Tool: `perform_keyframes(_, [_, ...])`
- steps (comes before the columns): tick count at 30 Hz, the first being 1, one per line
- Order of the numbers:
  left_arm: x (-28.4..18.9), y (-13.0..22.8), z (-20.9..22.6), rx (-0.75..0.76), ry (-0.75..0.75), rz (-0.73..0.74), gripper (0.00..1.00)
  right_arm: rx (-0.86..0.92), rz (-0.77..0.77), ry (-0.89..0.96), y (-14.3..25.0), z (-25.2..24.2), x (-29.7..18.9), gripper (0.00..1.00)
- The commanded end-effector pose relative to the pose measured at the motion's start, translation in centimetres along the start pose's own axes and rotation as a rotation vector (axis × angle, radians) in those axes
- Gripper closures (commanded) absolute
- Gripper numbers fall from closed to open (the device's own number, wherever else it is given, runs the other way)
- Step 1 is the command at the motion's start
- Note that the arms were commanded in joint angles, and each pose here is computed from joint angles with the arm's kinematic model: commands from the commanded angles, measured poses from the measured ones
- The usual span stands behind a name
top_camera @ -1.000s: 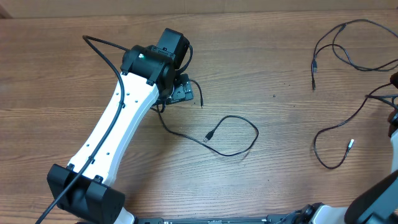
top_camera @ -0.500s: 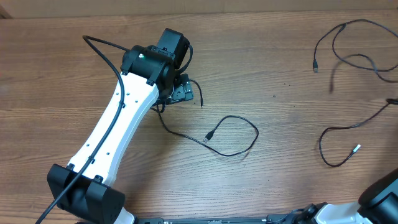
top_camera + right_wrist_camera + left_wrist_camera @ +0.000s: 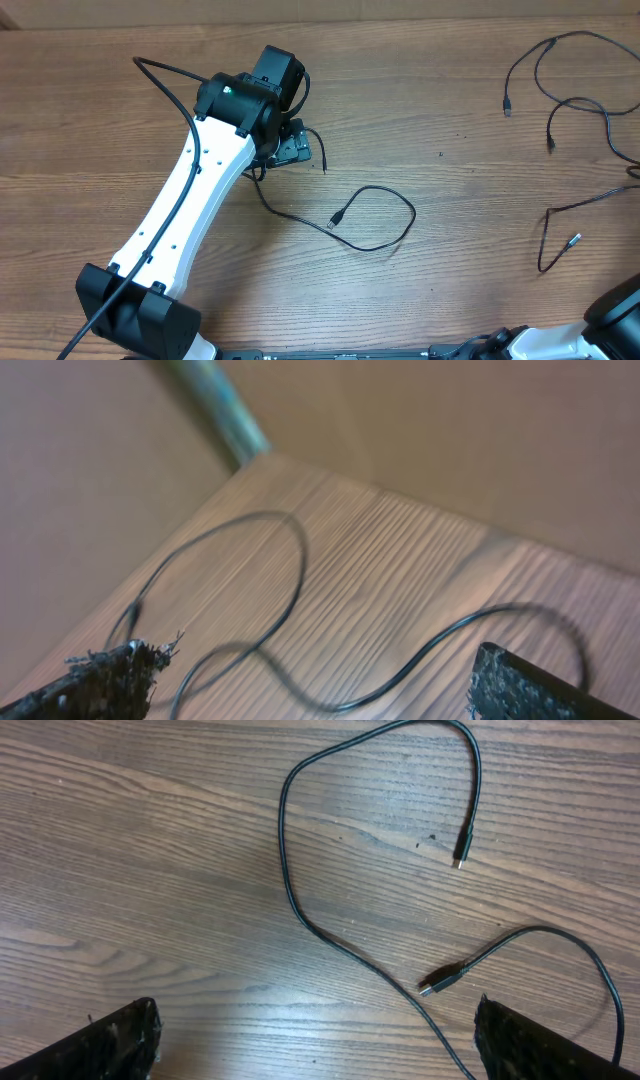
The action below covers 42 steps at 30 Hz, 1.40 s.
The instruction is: Untangle cables
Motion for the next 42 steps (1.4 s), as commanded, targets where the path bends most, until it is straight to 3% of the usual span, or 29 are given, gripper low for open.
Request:
perform_keyframes(1, [0.2,-0.1,0.0,0.009,-0.001,0.007,0.00,-0.065,0.015,-0.178,-1.0,2.0,-1.3,0.00])
perform_keyframes(17, [0.2,-0.1,0.0,0.009,-0.001,0.007,0.00,-0.060,0.458,-0.301,4.5,8.1,-6.1,0.00])
perform_keyframes(25, [0.2,-0.1,0.0,0.009,-0.001,0.007,0.00,-0.209,0.735,-0.112,9.2,10.3,-7.7,0.00])
perform_keyframes(31, [0.2,-0.1,0.0,0.009,-0.002,0.007,0.00,-0.298,0.822,-0.033,10.7,11.1,-8.6,0.00])
perform_keyframes(42, [0.2,-0.1,0.0,0.009,-0.001,0.007,0.00,-0.266,0.894,-0.022,11.8,11.3,-9.3,0.00])
Point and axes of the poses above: each gripper's point midway between its finger pads, its own x axis out along the fingers, its own z axis along the line the jaws close on, y = z × x, the point moved 9 cm from there along -x, back along the fingers, and after that the axes turned 8 degrees about -x, right-handed, at the moved point
